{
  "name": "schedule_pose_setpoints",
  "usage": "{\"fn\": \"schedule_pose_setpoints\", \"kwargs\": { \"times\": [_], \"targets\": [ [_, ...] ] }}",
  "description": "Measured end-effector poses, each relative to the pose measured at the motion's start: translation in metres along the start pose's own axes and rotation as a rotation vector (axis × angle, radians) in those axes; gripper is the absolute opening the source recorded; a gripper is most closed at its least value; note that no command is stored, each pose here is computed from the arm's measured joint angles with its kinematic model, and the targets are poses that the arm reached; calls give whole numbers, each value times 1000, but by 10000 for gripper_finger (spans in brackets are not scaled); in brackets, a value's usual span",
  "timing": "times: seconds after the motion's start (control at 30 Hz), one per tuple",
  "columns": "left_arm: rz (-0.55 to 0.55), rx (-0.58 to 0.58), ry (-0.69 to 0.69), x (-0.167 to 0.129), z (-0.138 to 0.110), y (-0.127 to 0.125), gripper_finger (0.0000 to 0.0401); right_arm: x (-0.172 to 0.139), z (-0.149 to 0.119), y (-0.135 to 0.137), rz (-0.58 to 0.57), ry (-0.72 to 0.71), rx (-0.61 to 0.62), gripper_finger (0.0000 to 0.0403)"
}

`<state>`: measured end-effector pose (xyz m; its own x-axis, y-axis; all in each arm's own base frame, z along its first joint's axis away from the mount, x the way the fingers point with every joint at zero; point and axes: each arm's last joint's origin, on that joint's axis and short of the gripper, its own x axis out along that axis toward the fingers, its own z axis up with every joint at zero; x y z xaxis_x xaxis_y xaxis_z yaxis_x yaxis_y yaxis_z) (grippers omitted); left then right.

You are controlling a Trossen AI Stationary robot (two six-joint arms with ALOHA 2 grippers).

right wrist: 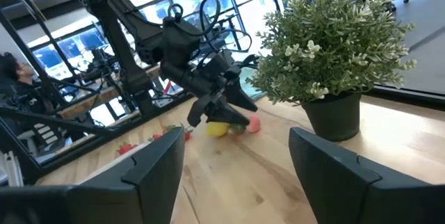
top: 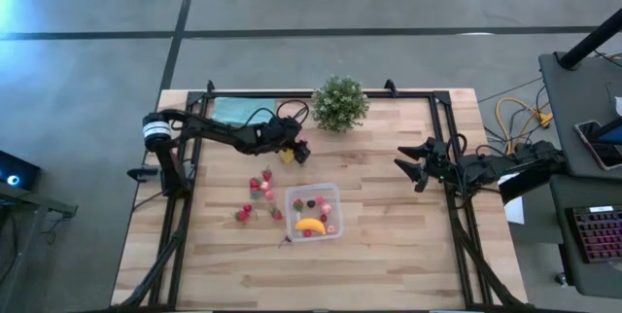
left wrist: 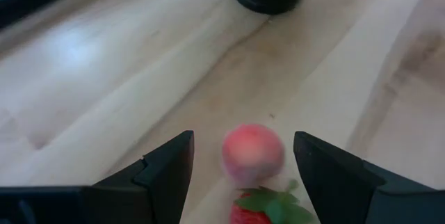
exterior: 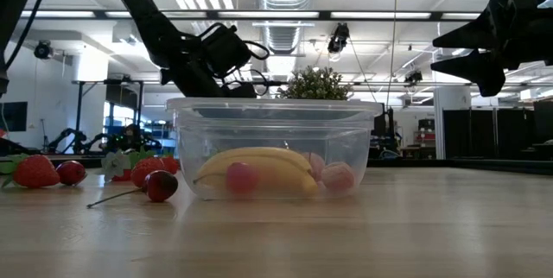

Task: Pick and placing Produce into tupperware
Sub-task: Put the pink peach into the transparent bin

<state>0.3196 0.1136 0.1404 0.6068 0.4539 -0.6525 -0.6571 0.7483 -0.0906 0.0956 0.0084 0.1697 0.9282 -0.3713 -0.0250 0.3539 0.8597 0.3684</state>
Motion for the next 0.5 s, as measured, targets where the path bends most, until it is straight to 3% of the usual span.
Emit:
{"fn": "schedule_pose_setpoints", "kwargs": {
  "times": [0.33,0.5],
  "targets": [
    [-39,13,49,14,-10,-2,233,0,0,0,0,0,0,249],
    [-46,19,33,18,-3,-5,233,0,0,0,0,0,0,247]
  ]
}}
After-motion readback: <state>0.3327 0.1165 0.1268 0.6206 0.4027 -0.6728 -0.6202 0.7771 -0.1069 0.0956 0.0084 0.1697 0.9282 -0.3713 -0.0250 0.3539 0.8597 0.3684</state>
